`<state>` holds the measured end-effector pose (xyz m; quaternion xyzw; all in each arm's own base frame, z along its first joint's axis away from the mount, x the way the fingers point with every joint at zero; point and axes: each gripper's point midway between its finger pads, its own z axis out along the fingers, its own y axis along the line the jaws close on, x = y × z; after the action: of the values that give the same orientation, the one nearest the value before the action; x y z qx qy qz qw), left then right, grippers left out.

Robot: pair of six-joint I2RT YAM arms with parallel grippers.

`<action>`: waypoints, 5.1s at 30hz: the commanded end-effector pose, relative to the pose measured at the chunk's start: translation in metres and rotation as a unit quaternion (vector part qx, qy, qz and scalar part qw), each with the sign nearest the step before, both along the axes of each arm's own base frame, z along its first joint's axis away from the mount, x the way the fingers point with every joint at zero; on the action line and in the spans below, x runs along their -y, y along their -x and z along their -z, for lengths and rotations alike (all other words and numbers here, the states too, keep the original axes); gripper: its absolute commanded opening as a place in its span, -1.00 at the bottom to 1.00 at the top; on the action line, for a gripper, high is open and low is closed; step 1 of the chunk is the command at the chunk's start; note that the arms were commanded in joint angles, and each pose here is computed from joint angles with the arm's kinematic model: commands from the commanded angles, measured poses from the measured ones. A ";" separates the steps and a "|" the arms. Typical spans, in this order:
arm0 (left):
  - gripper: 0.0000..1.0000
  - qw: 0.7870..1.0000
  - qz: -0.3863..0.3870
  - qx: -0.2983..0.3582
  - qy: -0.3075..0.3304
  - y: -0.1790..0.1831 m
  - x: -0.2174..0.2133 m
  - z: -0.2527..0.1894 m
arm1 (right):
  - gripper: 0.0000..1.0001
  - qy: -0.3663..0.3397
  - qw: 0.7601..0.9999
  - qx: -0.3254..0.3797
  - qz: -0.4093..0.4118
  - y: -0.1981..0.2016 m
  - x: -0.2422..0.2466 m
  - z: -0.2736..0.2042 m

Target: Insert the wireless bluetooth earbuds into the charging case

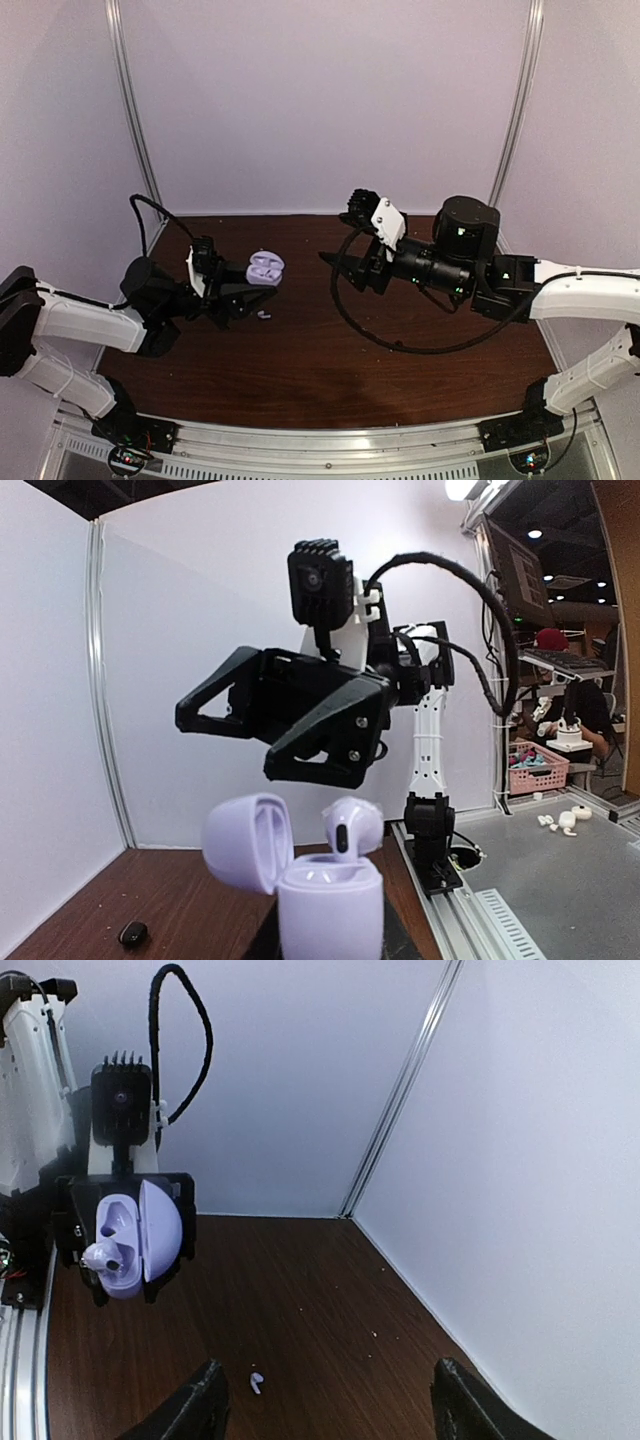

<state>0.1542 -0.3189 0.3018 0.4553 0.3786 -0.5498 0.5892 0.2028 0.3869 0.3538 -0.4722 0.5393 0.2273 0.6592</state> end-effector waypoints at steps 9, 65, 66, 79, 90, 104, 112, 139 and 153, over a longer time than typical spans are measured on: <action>-1.00 0.988 -0.138 0.038 0.059 -0.036 -0.020 -0.017 | 0.08 -0.116 0.971 -0.188 -0.089 -0.007 -0.017 -0.014; -1.00 0.988 -0.143 0.050 0.024 -0.044 -0.010 -0.003 | -0.62 -0.057 0.955 -0.243 -0.158 0.016 -0.075 0.006; -1.00 0.988 -0.143 0.051 0.024 -0.044 -0.010 -0.004 | -0.62 -0.058 0.955 -0.243 -0.159 0.016 -0.075 0.006; -1.00 0.990 -0.125 0.054 0.020 -0.038 -0.008 -0.002 | -0.69 -0.057 0.958 -0.238 -0.151 0.012 -0.077 0.006; -1.00 0.993 -0.103 0.056 0.020 -0.032 -0.005 -0.002 | -0.76 -0.049 0.958 -0.238 -0.150 0.010 -0.081 0.010; -1.00 0.992 -0.108 0.049 0.032 -0.032 -0.009 -0.005 | -0.79 -0.040 0.960 -0.240 -0.140 0.007 -0.083 0.016; -1.00 0.987 -0.151 -0.009 0.059 -0.053 -0.030 -0.007 | -0.49 -0.042 0.963 -0.198 -0.179 0.026 -0.069 0.000; -1.00 0.892 -0.436 -0.113 0.045 -0.128 -0.133 -0.007 | 0.46 0.208 0.920 -0.332 0.001 -0.137 -0.106 0.206; -1.00 0.899 -0.421 -0.117 0.035 -0.128 -0.126 0.000 | 0.30 0.242 0.898 -0.369 0.003 -0.125 -0.154 0.281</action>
<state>0.2821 -0.1941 0.2933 0.1612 0.5949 -0.3131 0.7225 0.3271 0.5231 0.0623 -0.5052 0.7872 0.2395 0.2601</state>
